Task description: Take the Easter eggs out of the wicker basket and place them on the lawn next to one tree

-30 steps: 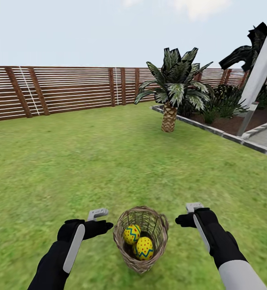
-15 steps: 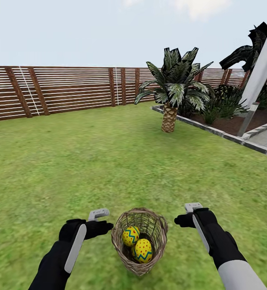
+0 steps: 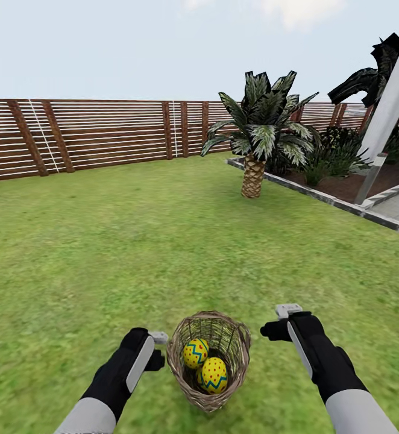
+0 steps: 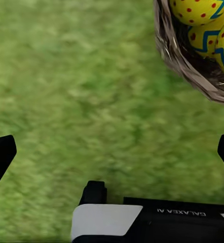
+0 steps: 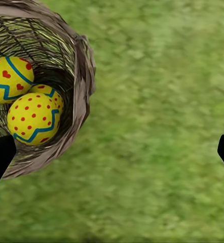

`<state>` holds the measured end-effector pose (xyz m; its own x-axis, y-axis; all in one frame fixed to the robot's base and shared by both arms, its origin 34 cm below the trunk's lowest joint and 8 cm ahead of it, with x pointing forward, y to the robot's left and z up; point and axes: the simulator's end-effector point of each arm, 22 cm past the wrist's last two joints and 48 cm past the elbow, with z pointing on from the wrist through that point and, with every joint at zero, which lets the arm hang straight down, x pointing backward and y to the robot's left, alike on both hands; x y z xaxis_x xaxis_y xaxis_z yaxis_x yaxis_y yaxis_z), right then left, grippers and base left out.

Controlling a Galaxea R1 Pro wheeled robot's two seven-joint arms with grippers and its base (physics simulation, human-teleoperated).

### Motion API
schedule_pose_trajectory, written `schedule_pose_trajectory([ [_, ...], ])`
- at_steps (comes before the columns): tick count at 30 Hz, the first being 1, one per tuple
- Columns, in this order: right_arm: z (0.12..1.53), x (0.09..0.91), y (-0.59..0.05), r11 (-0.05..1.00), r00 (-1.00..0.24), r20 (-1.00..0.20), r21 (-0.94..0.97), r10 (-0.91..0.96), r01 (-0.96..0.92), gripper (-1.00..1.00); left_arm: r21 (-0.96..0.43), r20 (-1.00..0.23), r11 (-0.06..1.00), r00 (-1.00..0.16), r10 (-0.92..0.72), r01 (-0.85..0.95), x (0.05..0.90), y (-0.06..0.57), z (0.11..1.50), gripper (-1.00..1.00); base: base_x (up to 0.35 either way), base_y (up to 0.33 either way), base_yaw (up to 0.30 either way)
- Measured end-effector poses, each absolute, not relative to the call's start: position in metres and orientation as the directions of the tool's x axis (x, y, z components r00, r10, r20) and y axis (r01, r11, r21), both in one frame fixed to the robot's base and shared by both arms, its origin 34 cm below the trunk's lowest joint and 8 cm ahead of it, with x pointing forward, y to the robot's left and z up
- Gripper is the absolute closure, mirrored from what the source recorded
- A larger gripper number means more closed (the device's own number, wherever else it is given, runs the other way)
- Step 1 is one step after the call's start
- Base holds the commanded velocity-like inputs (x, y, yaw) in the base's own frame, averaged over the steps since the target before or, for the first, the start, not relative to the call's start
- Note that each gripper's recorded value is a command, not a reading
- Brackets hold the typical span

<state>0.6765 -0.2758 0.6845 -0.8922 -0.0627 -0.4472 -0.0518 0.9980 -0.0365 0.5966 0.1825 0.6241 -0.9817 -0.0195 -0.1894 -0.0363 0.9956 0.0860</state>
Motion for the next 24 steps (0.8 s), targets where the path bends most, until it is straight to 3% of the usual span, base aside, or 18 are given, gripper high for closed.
schedule_pose_trajectory([
  [10, 0.633, 0.636, -0.26, 0.989, -0.94, -0.307, -0.062, -0.149, -0.136, -1.0, 0.079, -0.231, 0.996, -0.973, -0.019, -0.038, 0.62, 0.18, 0.642, -1.0, 0.0, 0.0, 0.0],
  [24, 0.657, 0.659, -0.258, 0.987, -0.906, -0.391, -0.072, -0.163, -0.146, -1.0, -0.074, -0.269, 0.994, -0.958, -0.103, -0.086, 0.639, 0.148, 0.66, -1.0, 0.0, 0.0, 0.0],
])
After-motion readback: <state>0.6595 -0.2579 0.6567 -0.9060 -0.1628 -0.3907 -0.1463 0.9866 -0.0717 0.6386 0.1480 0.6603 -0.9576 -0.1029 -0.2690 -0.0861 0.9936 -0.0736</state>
